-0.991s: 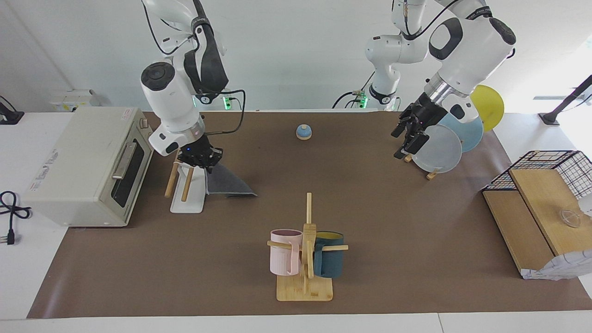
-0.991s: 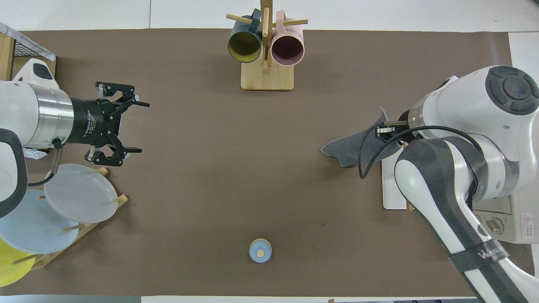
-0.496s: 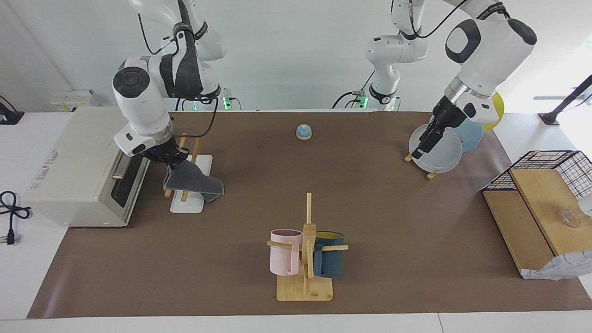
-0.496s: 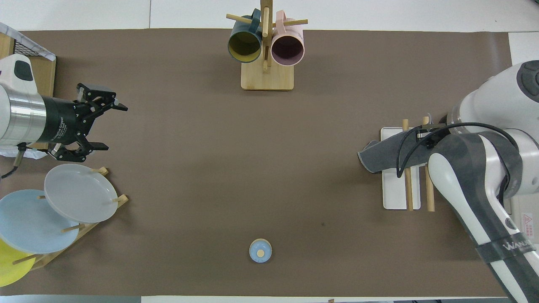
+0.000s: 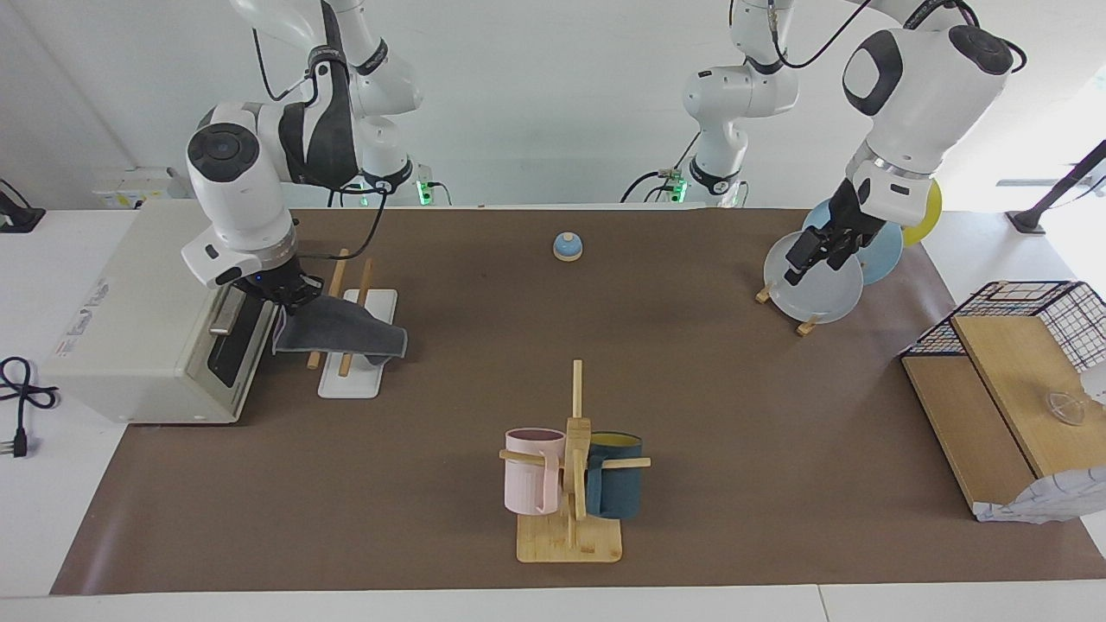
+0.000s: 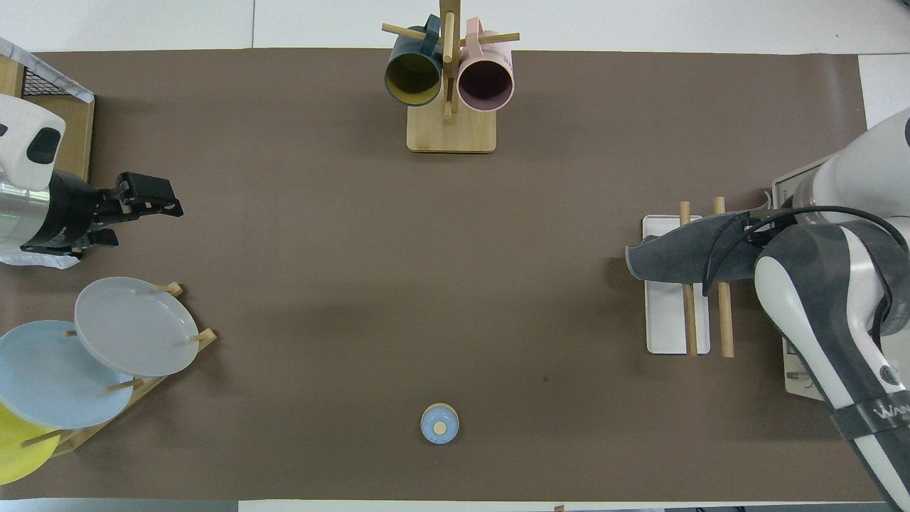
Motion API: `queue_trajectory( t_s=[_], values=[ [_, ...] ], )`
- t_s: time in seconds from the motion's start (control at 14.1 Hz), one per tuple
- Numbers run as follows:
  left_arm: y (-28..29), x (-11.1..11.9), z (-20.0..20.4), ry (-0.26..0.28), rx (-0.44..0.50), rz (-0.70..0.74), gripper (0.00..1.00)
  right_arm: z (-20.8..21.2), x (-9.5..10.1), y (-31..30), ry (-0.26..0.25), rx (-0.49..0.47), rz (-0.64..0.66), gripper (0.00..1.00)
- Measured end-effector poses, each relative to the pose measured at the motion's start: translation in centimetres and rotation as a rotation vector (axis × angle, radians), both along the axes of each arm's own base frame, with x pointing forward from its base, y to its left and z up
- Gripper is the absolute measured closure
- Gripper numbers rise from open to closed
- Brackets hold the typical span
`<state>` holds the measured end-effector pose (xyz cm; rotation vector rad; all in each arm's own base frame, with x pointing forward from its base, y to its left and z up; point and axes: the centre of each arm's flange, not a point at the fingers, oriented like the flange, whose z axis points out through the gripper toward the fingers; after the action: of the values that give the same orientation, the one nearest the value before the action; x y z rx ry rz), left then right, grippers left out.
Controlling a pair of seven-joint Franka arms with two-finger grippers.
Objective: Fold towel and hang on rack
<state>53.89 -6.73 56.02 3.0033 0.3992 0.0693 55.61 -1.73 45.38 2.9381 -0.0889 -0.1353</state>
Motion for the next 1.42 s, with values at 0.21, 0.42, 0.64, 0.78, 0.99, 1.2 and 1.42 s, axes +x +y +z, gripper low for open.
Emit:
queue_trajectory(
  t_s=[0.21, 0.42, 0.64, 0.78, 0.99, 1.2, 1.42],
  values=[
    [0.5, -0.4, 1.2, 0.041, 0.061, -0.148, 0.00, -0.1, -0.1, -0.4, 0.011, -0.001, -0.008, 0.98],
    [0.8, -0.7, 2.6, 0.114, 0.087, -0.257, 0.00, -0.2, -0.2, -0.8, 0.013, -0.001, -0.016, 0.98],
    [0.9, -1.3, 2.7, 0.179, 0.086, -0.296, 0.00, -0.2, -0.2, -0.8, 0.013, -0.001, -0.017, 0.98],
    [0.9, -1.4, 2.2, 0.195, 0.085, -0.300, 0.00, -0.2, -0.2, -1.2, 0.013, -0.001, -0.023, 0.81],
    [0.8, -1.3, 1.5, 0.192, 0.085, -0.301, 0.00, 0.1, -0.2, -1.3, 0.009, 0.000, -0.024, 0.46],
    [0.7, -0.7, 2.1, 0.159, 0.086, -0.301, 0.00, 1.7, -0.3, -1.0, -0.004, -0.001, -0.015, 0.08],
    [0.9, 0.0, 2.0, 0.156, 0.083, -0.303, 0.00, 5.5, -0.3, -0.2, -0.005, -0.001, -0.017, 0.00]
  ],
)
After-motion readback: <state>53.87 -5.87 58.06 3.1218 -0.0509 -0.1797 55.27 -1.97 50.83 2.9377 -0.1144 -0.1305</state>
